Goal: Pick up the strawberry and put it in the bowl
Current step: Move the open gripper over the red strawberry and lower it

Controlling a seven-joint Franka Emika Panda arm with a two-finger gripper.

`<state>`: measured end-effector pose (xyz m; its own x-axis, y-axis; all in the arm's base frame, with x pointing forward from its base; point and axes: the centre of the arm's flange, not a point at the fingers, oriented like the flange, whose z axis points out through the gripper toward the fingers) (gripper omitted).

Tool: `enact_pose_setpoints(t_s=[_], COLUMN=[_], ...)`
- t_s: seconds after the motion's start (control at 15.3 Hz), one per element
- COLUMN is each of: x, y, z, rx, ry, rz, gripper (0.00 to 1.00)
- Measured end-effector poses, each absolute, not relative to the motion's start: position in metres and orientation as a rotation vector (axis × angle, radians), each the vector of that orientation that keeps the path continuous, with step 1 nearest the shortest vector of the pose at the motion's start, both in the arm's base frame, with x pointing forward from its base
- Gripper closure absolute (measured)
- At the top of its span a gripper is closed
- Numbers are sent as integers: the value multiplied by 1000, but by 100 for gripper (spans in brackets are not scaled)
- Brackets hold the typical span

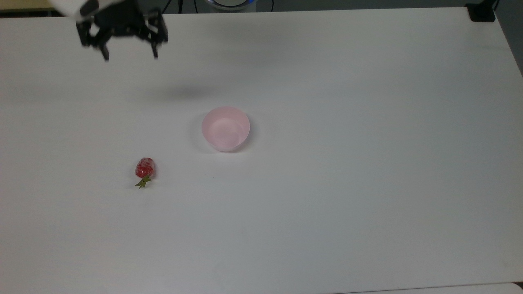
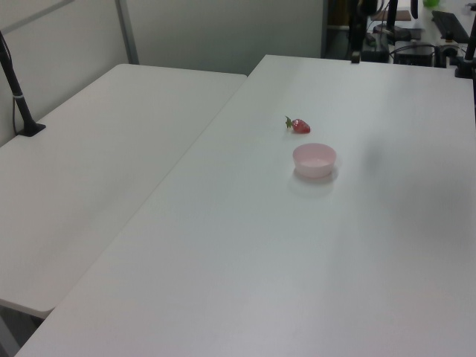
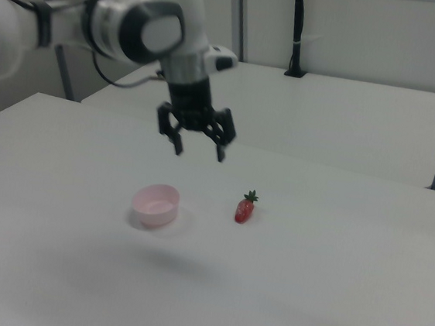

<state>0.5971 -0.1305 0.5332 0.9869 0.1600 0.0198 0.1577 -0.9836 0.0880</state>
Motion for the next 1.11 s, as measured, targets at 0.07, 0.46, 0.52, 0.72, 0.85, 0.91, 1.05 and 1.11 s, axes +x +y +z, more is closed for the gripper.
enact_pose_setpoints(t_s=[0.07, 0.46, 0.52, 0.72, 0.85, 0.91, 1.05, 1.11], x=[609, 655, 660, 672, 678, 680, 682, 684], y=[-134, -144, -144, -145, -144, -143, -140, -139], z=[514, 404, 389, 357, 344, 339, 329, 325], rx=[3037, 3005, 3001, 2994, 2987, 2987, 2989, 2988], ry=[231, 165, 165, 95, 41, 23, 0, -4], rz=[78, 252, 268, 337, 396, 411, 423, 435], gripper=[0, 0, 0, 0, 0, 0, 0, 0])
